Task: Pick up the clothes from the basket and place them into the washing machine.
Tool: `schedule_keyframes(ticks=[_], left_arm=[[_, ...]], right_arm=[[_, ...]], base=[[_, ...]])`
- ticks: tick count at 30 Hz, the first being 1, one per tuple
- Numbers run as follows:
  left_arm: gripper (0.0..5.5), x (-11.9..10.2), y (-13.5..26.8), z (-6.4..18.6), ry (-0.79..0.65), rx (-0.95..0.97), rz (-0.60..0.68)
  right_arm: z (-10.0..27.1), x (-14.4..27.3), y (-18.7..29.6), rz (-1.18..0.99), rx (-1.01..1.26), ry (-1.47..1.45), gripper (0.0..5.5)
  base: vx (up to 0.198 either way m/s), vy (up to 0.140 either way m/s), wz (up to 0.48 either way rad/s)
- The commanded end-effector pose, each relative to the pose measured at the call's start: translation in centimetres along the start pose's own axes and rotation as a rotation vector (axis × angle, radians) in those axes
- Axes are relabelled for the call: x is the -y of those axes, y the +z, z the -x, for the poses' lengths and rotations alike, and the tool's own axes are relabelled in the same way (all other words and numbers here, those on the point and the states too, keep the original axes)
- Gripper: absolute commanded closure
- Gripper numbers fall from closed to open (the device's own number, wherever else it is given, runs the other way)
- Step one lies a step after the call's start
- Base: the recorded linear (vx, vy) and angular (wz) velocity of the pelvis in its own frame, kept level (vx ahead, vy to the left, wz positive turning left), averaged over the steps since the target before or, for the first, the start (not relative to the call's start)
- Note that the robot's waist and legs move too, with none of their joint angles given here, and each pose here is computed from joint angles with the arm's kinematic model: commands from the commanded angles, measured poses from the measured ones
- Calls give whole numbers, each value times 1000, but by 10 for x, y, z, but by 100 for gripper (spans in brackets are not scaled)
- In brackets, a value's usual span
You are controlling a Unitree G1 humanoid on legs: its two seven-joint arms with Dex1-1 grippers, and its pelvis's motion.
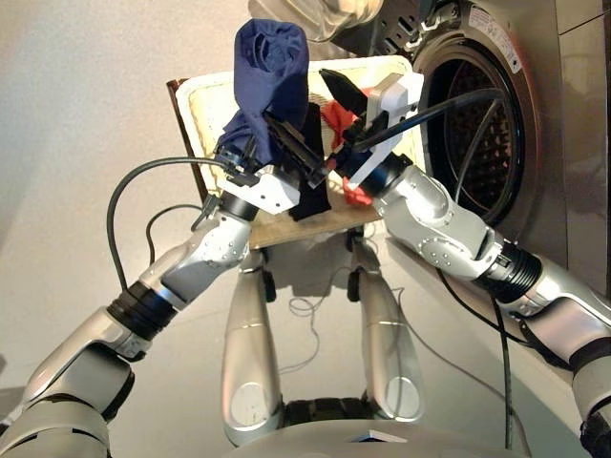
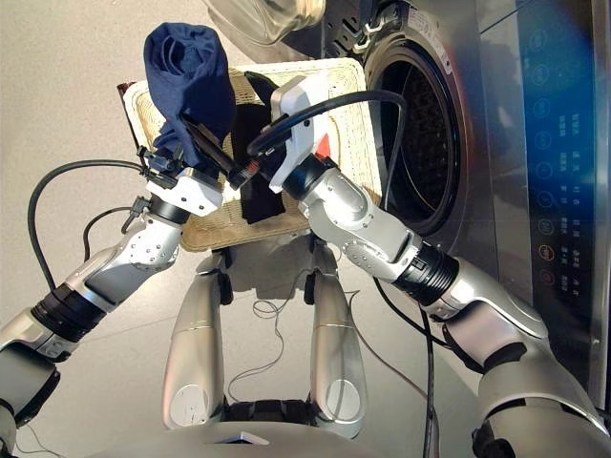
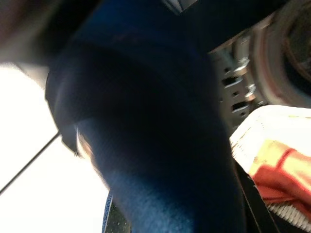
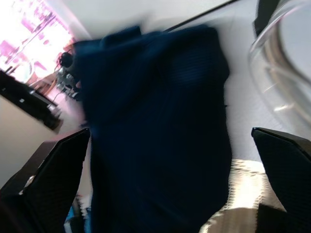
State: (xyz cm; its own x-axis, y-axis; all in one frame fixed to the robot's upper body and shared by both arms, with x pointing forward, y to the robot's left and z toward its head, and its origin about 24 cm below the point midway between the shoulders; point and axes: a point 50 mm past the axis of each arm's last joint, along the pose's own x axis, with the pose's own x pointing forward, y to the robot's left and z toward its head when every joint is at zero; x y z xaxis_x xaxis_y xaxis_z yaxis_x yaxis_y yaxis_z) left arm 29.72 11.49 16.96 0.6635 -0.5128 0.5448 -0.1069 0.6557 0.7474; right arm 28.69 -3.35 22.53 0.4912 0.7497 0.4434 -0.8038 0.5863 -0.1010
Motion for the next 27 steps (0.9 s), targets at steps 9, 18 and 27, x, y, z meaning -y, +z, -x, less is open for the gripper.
schedule_keyframes(ticks=[9,18,27], left_arm=[[550,-6,65,-12,13,350,40],[550,-5,71,-13,30,364,60],[550,-3,63,-9,113,284,131]], right_arm=[[-16,-26,32,2,125,158,0],[-17,-17,39,21,173,81,399],[2,-2,35,75,266,-110,550]], base=[[0,0,0],[0,0,0],[0,0,0]])
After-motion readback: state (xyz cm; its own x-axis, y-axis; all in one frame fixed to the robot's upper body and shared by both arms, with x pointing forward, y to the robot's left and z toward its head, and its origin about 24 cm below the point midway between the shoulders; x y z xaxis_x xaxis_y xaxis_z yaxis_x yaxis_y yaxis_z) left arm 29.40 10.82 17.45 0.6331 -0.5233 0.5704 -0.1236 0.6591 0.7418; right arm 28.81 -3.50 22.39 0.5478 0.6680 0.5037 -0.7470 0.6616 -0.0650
